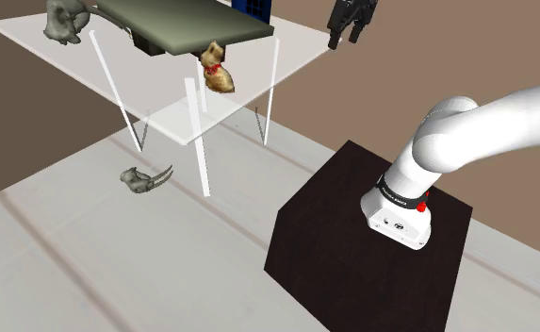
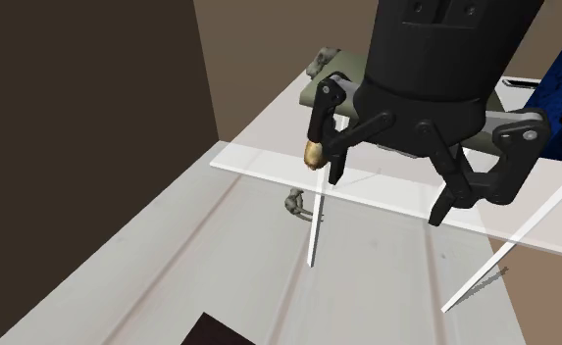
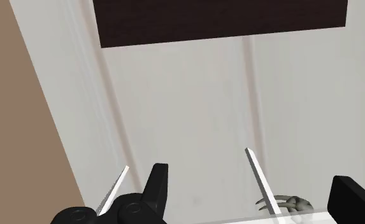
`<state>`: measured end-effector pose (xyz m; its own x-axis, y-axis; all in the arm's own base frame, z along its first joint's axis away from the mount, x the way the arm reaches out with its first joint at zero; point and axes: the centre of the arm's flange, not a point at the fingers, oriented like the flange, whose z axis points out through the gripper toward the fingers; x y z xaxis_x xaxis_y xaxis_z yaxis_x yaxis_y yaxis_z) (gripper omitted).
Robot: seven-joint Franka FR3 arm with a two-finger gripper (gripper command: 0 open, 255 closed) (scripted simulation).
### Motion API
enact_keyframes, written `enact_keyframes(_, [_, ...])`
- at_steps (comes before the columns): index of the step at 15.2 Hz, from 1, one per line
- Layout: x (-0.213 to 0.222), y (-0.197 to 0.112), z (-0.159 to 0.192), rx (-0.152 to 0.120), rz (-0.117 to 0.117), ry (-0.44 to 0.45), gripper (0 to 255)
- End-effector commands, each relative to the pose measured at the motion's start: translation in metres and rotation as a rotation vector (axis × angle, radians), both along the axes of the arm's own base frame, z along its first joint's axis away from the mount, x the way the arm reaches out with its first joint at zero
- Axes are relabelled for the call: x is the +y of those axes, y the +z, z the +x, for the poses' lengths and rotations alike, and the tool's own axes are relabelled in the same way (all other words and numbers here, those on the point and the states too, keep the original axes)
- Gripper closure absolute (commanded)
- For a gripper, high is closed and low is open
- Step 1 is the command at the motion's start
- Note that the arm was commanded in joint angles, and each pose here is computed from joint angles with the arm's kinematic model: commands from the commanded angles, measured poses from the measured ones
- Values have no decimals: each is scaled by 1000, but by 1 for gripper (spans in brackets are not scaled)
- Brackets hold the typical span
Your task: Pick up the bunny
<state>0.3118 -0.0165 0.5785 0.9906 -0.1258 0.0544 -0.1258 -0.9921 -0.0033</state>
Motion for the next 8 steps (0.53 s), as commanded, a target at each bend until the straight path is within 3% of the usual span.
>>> enact_keyframes(1, [0,0,0,0,0,0,0])
enact_keyframes(8, [45,-38,63,-67,-29,24,0])
